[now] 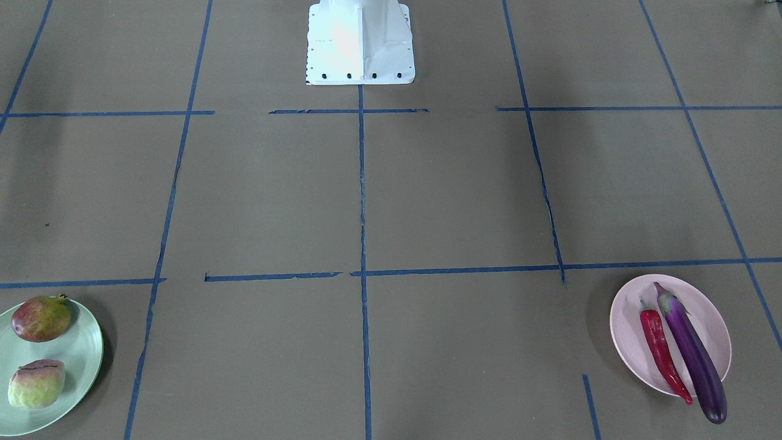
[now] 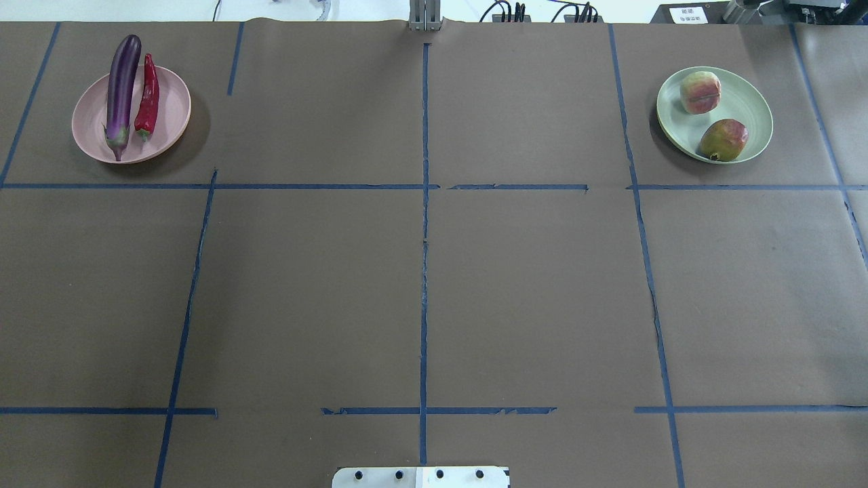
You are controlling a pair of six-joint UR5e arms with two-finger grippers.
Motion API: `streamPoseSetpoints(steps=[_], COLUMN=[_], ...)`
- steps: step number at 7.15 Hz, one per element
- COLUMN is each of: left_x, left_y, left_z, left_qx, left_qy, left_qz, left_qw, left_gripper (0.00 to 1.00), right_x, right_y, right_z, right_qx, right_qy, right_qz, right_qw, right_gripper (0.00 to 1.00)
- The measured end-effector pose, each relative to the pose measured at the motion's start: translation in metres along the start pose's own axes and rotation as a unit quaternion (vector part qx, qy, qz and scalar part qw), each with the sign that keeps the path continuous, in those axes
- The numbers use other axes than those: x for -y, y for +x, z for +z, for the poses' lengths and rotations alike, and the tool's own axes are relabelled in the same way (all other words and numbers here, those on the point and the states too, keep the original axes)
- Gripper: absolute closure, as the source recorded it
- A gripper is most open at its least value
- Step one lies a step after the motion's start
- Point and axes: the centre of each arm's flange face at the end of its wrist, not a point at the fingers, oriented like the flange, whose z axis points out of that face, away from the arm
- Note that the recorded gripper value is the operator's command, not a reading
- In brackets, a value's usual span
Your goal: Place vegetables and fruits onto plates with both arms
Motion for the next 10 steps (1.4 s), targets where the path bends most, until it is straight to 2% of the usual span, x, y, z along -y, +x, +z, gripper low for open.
streamPoseSetpoints(steps=[3, 5, 10], left_x=[0.008, 0.008, 0.015], left_y=[0.005, 0.005, 0.014], left_z=[-0.006, -0.005, -0.006], left_qx=[0.002, 0.002, 0.003], left_qy=[0.009, 0.008, 0.009], left_qz=[0.012, 0.012, 0.023], left_qw=[0.9999, 0.9999, 0.9997], left_gripper=[0.0, 0.0, 0.0], right_x=[0.003, 0.006, 0.007], right_y=[-0.004, -0.006, -0.004], right_z=[-0.002, -0.005, -0.003], right_qx=[-0.001, -0.01, -0.013], right_qy=[0.005, 0.016, 0.017], right_qz=[-0.013, -0.025, -0.022], right_qw=[0.9999, 0.9995, 0.9995], right_gripper=[0.0, 0.0, 0.0])
